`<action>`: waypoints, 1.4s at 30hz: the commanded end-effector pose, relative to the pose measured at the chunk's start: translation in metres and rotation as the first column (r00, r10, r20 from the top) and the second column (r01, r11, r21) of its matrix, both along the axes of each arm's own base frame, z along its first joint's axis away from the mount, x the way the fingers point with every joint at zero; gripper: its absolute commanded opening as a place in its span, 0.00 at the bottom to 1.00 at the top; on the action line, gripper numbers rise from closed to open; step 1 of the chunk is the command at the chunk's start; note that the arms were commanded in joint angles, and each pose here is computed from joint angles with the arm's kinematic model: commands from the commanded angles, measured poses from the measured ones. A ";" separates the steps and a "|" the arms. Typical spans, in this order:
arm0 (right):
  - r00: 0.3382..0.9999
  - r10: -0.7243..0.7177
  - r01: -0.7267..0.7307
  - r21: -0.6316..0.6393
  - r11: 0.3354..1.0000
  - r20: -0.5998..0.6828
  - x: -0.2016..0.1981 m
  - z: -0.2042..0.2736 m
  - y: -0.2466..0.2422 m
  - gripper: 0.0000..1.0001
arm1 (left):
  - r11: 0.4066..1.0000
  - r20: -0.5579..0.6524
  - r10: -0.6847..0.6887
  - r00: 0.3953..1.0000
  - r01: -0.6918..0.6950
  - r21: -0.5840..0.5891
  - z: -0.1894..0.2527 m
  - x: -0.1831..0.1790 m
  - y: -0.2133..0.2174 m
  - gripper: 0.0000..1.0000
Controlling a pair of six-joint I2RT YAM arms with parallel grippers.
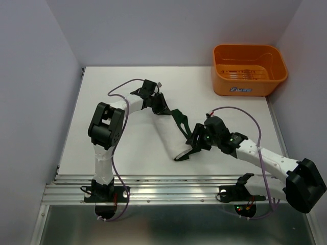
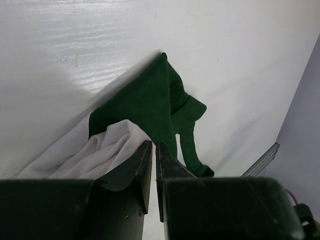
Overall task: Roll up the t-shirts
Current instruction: Roll the T-shirt to the center of the board.
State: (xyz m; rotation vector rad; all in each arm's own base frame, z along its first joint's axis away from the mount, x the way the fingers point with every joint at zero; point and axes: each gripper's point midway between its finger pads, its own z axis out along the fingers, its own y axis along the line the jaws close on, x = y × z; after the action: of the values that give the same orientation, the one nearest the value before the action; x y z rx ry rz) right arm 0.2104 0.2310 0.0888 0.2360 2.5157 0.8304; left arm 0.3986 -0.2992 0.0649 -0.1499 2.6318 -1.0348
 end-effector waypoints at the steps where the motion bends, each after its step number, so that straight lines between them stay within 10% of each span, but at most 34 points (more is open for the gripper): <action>1: 0.993 -0.036 0.051 -0.139 0.989 0.111 0.021 0.027 -0.023 0.56 | 0.999 0.036 -0.049 0.998 0.049 -0.014 0.013 0.006 -0.011 0.20; 8: 0.986 0.090 -0.064 -0.185 0.981 0.137 0.025 0.030 0.028 0.23 | 0.998 0.011 -0.060 0.998 0.060 0.009 -0.001 0.005 -0.010 0.19; 17: 1.000 0.020 -0.021 -0.209 0.978 -0.005 0.006 -0.043 0.023 0.11 | 0.998 0.003 -0.065 0.998 0.065 0.013 -0.011 0.013 -0.015 0.19; 32: 0.997 0.060 -0.045 -0.291 0.956 0.045 0.001 -0.027 0.010 0.10 | 0.997 0.199 -0.066 0.978 0.074 -0.034 0.090 0.036 -0.020 0.22; 42: 0.971 0.112 -0.013 -0.415 0.910 0.213 0.024 0.030 0.021 0.25 | 0.997 0.231 0.068 0.970 -0.073 0.009 0.114 0.024 0.046 0.43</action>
State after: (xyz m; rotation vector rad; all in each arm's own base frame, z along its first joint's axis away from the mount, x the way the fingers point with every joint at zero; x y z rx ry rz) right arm 0.2272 0.2467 0.0946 0.0272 2.4899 0.4337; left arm 0.4272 -0.2907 0.1666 -0.0436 2.4386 -1.0109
